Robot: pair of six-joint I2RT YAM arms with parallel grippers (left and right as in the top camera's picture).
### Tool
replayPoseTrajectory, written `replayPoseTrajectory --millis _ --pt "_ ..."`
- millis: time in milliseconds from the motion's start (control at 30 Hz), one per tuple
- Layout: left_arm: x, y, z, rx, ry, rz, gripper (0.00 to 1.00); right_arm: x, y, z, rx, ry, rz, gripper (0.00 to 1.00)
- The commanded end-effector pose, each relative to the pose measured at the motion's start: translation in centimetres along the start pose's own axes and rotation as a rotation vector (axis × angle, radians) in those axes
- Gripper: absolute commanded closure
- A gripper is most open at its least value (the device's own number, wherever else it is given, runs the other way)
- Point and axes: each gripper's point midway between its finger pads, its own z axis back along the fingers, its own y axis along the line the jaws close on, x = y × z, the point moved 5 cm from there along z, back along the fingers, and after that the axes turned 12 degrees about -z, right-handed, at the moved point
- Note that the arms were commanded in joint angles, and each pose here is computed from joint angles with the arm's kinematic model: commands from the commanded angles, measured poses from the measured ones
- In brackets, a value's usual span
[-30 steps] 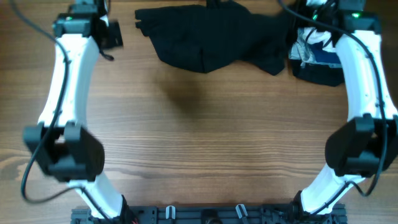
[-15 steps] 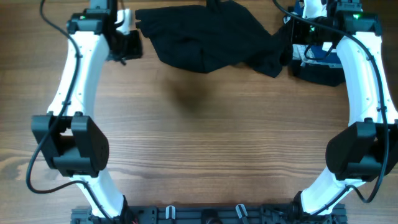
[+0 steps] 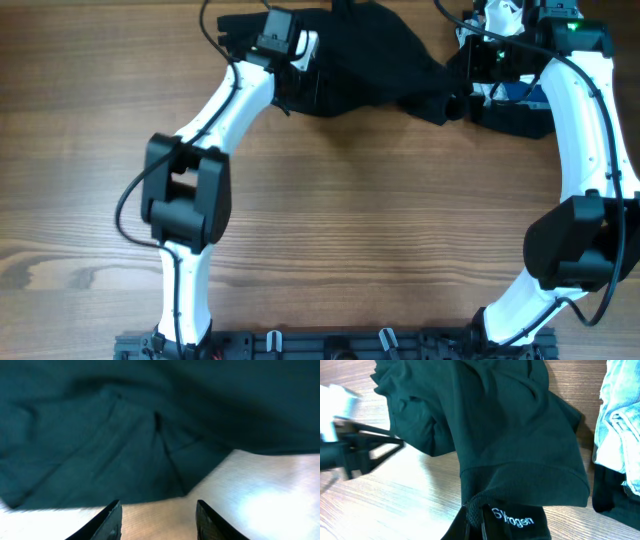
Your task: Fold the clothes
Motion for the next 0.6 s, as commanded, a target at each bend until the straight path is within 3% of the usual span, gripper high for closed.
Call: replayPoseTrajectory --millis 0,567 --pt "-0.9 1.4 -2.4 0.045 0.023 0.088 0.53 0.3 0.8 1.4 -0.009 -0.039 0.043 0.96" --pt "1.0 1.0 -6.1 0.053 -0.105 0.068 0.49 0.4 0.8 1.4 -0.009 -0.039 0.033 0.95"
